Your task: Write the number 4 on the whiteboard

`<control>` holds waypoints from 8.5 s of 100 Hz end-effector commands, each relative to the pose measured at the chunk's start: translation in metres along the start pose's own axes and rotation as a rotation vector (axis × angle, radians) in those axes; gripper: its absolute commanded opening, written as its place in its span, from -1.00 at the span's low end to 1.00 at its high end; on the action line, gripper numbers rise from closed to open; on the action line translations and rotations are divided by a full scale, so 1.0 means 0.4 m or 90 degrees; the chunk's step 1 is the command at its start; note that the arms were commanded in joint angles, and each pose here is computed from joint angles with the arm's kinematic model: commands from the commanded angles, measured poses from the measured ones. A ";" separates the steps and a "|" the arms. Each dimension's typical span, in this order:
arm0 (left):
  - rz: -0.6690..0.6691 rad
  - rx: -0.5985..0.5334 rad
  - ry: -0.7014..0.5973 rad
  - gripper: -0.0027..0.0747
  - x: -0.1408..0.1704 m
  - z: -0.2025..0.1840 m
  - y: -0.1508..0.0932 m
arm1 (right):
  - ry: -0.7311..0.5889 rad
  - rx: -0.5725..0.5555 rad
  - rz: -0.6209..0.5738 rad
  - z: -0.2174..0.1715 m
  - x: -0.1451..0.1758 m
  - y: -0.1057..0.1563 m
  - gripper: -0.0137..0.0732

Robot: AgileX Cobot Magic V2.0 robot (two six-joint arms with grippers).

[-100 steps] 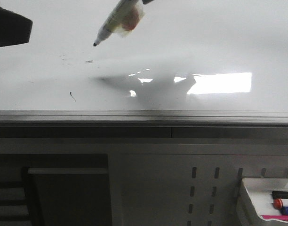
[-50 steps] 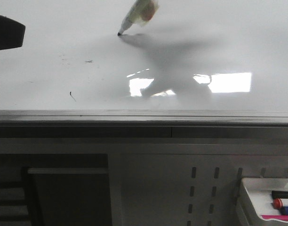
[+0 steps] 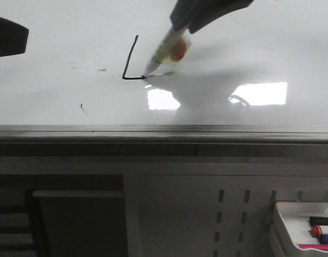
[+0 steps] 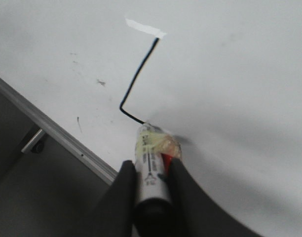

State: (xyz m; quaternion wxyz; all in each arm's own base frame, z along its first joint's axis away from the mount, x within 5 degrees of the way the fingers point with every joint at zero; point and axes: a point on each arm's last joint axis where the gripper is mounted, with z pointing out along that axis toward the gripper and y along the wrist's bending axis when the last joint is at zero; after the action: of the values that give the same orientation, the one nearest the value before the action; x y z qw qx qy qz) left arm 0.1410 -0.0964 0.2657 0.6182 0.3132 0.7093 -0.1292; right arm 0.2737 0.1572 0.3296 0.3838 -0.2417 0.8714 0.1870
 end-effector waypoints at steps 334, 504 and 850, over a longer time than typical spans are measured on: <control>-0.462 -0.100 0.196 -0.01 -0.030 0.271 0.092 | -0.143 -0.086 -0.133 -0.154 -0.076 0.165 0.10; -0.258 -0.112 -0.139 -0.98 0.021 -0.139 0.035 | -0.418 0.033 -0.134 -0.304 0.421 0.058 -0.83; -0.209 -0.420 0.041 -0.98 0.291 -0.271 0.015 | -0.363 0.445 0.088 -0.290 0.714 -0.072 -0.83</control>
State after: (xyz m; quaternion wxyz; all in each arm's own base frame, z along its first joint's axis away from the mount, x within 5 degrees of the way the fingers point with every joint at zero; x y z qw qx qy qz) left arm 0.0533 0.0031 0.1816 0.6145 -0.0131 0.7885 0.0209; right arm 0.0553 -0.0046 0.1877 0.6538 0.0181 0.7558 -0.0322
